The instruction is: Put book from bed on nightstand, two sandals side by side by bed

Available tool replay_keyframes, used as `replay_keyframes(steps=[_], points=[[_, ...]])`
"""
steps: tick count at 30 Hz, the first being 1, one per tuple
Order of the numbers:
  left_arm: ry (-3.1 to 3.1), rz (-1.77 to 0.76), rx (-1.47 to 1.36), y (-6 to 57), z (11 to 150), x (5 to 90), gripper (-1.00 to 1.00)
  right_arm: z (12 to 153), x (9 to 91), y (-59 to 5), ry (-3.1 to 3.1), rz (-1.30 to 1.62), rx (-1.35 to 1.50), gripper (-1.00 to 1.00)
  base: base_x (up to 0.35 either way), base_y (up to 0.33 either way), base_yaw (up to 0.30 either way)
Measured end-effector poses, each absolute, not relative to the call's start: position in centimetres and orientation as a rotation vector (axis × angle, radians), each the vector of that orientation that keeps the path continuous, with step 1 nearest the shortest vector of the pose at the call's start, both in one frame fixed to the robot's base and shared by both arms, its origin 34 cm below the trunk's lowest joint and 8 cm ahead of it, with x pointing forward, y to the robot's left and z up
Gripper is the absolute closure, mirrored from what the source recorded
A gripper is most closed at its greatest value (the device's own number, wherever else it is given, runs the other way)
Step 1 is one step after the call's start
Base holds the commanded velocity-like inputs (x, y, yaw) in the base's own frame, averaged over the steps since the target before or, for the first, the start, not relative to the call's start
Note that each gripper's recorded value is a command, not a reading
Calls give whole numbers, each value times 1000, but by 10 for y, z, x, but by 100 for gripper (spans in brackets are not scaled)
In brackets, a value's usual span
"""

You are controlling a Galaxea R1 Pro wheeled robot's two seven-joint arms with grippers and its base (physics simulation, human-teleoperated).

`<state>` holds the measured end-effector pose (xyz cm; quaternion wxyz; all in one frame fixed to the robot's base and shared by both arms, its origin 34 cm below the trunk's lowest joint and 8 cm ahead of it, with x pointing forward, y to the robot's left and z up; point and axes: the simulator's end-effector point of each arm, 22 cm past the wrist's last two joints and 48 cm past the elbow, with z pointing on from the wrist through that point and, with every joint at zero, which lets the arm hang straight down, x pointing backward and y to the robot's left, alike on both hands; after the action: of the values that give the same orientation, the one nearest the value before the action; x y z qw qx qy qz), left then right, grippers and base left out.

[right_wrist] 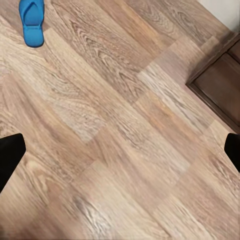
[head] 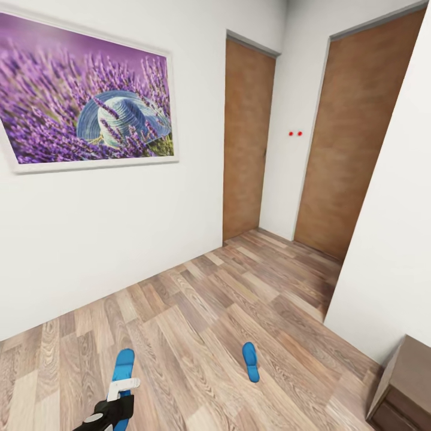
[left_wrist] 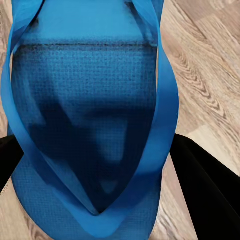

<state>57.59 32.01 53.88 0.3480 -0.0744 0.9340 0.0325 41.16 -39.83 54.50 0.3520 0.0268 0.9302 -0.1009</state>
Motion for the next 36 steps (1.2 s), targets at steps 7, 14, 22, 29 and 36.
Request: replay_keyframes(steps=[7, 14, 22, 29, 36], points=[[2422, 84, -193, 320, 539, 576, 100, 545, 412, -397, 2408, -259, 68, -100, 124, 81, 211], [2420, 84, -191, 320, 539, 576, 100, 544, 412, -395, 2408, -255, 69, -100, 25, 17, 276], [2420, 84, -189, 320, 539, 576, 100, 544, 411, -394, 2409, -254, 69, -100, 41, 13, 289], [2419, 84, -188, 320, 539, 576, 100, 544, 411, -394, 2410, -254, 69, -100, 219, 125, 184], [2419, 84, -188, 319, 539, 576, 100, 544, 411, -394, 2410, -254, 69, -100, 261, 202, 41]])
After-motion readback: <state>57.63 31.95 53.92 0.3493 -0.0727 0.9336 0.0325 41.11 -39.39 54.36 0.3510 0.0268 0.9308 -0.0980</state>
